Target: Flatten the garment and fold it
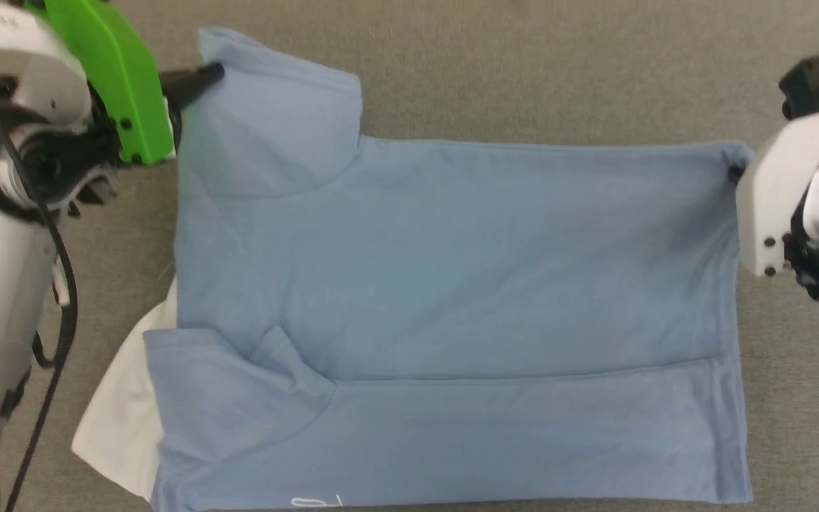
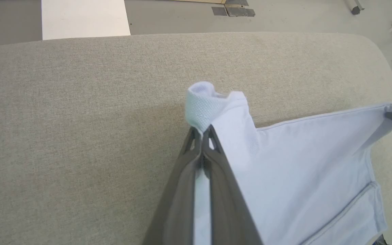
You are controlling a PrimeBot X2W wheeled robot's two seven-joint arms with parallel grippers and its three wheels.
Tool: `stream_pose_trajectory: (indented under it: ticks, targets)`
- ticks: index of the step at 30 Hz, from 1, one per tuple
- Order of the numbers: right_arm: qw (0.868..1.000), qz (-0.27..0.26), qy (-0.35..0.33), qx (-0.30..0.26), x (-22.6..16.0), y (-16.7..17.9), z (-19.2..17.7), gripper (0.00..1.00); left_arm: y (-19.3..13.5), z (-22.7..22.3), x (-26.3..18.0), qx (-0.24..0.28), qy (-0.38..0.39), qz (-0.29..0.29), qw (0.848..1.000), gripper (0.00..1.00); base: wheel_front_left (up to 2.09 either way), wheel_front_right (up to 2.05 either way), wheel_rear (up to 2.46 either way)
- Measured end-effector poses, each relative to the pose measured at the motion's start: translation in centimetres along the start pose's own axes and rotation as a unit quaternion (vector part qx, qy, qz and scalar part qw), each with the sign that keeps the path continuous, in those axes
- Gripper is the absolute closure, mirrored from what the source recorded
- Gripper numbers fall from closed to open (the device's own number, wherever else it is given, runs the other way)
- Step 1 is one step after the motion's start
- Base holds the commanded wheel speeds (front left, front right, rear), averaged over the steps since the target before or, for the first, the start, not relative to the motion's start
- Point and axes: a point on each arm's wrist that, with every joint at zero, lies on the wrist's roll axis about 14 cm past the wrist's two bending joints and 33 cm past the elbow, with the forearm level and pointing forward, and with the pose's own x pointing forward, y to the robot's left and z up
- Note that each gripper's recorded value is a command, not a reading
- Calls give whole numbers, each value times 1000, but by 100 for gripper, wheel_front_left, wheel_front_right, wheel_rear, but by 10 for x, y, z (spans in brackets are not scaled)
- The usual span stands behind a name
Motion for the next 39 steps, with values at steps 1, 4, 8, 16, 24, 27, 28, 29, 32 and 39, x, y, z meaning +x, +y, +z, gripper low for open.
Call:
stream_pose_trajectory:
  ticks: [1, 4, 8, 16, 24, 27, 28, 29, 32, 39]
  targets:
    - [1000, 0, -6, 2, -5, -1, -1, 100, -4, -1, -5, 0, -5, -3, 1000, 100, 0, 0, 0]
    - [1000, 1, -27, 8, -21, -5, -4, 100, -15, -5, -25, -4, -23, -8, 1000, 100, 0, 0, 0]
    - [998, 10, -55, 19, -43, -4, -10, 100, -18, -17, -54, -20, -47, 6, 999, 100, 0, 0, 0]
    - [996, 26, -69, 43, -76, 1, -45, 100, -22, -61, -104, -96, -81, 21, 992, 100, 0, 0, 0]
    - [995, 45, -43, 71, -77, 14, -87, 100, -11, -124, -122, -187, -74, 49, 978, 100, 0, 0, 0]
    - [994, 53, -21, 89, -68, 21, -106, 100, -6, -155, -116, -231, -48, 56, 970, 100, 0, 0, 0]
    - [994, 55, -14, 94, -65, 22, -111, 100, -4, -162, -115, -244, -43, 59, 967, 100, 0, 0, 0]
    - [993, 56, 17, 107, -56, 27, -133, 100, 4, -190, -109, -278, -13, 74, 958, 100, 0, 0, 0]
    - [991, 59, 44, 113, -50, 33, -152, 100, 10, -211, -104, -302, 12, 87, 949, 100, 0, 0, 0]
    - [989, 58, 54, 122, -47, 38, -165, 100, 15, -239, -98, -330, 55, 105, 937, 81, 0, 0, 0]
